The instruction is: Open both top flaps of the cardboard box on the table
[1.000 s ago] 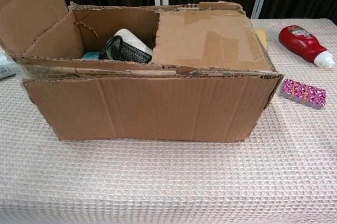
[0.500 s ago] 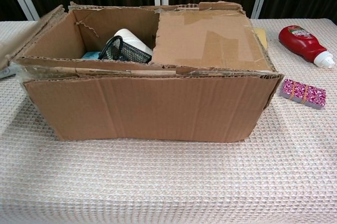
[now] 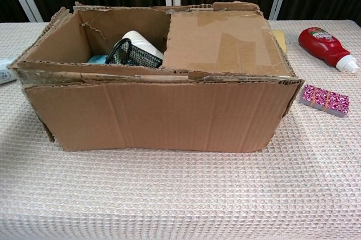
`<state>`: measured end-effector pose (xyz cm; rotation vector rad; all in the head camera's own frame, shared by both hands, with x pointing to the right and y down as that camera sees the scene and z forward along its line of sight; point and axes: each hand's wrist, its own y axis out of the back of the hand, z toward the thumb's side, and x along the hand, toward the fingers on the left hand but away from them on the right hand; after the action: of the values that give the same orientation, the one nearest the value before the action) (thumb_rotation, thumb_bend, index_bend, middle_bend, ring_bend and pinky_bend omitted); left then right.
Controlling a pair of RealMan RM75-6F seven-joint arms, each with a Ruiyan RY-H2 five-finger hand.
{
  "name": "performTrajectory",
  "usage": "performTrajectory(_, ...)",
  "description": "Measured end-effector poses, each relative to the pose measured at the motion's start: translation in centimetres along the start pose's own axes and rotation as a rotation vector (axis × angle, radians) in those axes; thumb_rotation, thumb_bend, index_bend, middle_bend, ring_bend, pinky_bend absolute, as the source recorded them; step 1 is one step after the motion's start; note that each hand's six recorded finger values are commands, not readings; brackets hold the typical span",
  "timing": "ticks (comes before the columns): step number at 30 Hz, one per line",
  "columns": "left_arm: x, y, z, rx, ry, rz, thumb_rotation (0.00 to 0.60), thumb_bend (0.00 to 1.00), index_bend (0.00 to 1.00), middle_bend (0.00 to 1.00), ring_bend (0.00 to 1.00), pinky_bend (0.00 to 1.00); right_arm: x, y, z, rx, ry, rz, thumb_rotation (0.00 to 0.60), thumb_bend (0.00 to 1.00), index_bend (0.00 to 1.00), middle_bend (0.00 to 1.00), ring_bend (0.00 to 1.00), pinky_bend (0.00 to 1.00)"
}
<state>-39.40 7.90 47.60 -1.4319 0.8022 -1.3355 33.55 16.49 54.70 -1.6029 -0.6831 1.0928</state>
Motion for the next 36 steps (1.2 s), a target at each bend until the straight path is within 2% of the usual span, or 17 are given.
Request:
performTrajectory(2, -1.6, -1.9, -1.8, -0.007, 0.041, 0.014, 0.0, 0.02, 0.11, 0.15, 0.07, 0.19, -1.9, 0.5, 1.5, 0.02, 0.066, 0.017, 0.6, 0.72, 0.0, 0.05, 0.0, 0.0)
performTrajectory(4, -3.3, -3.9, -3.3, -0.029, 0.081, 0.008, 0.0, 0.02, 0.11, 0.15, 0.07, 0.19, -3.6, 0.9, 2.8, 0.039, 0.121, 0.037, 0.6, 0.78, 0.0, 0.07, 0.0, 0.0)
performTrajectory(7, -5.5, -6.3, -4.9, -0.076, 0.123, -0.016, 0.0, 0.02, 0.11, 0.15, 0.07, 0.19, -6.6, 1.6, 5.3, 0.068, 0.205, 0.074, 0.6, 0.86, 0.03, 0.09, 0.0, 0.0)
performTrajectory(10, -6.9, -7.5, -5.6, -0.116, 0.143, -0.021, 0.0, 0.02, 0.11, 0.15, 0.07, 0.19, -9.4, 2.0, 7.4, 0.089, 0.267, 0.115, 0.6, 0.9, 0.04, 0.1, 0.0, 0.0)
performTrajectory(19, -8.3, -8.1, -5.9, -0.135, 0.152, -0.024, 0.0, 0.02, 0.11, 0.15, 0.07, 0.19, -16.5, 1.7, 13.0, 0.054, 0.351, 0.236, 0.6, 0.92, 0.08, 0.11, 0.0, 0.0)
performTrajectory(23, -8.4, -8.2, -6.1, -0.145, 0.159, -0.031, 0.0, 0.02, 0.11, 0.15, 0.07, 0.19, -19.1, 1.4, 16.7, 0.03, 0.4, 0.284, 0.6, 0.92, 0.12, 0.13, 0.0, 0.0)
performTrajectory(29, -8.4, -8.7, -6.3, -0.152, 0.159, -0.049, 0.0, 0.02, 0.11, 0.15, 0.07, 0.19, -20.5, -0.2, 20.6, 0.074, 0.453, 0.343, 0.6, 0.92, 0.23, 0.15, 0.0, 0.0)
performTrajectory(33, -8.3, -8.8, -6.5, -0.159, 0.161, -0.053, 0.0, 0.02, 0.11, 0.16, 0.07, 0.19, -20.7, -1.4, 21.3, 0.113, 0.451, 0.372, 0.6, 0.93, 0.27, 0.18, 0.0, 0.0)
performTrajectory(36, -8.3, -8.7, -6.8, -0.166, 0.163, -0.049, 0.0, 0.02, 0.11, 0.16, 0.07, 0.19, -20.8, -1.6, 21.4, 0.151, 0.442, 0.364, 0.6, 0.93, 0.29, 0.2, 0.0, 0.0)
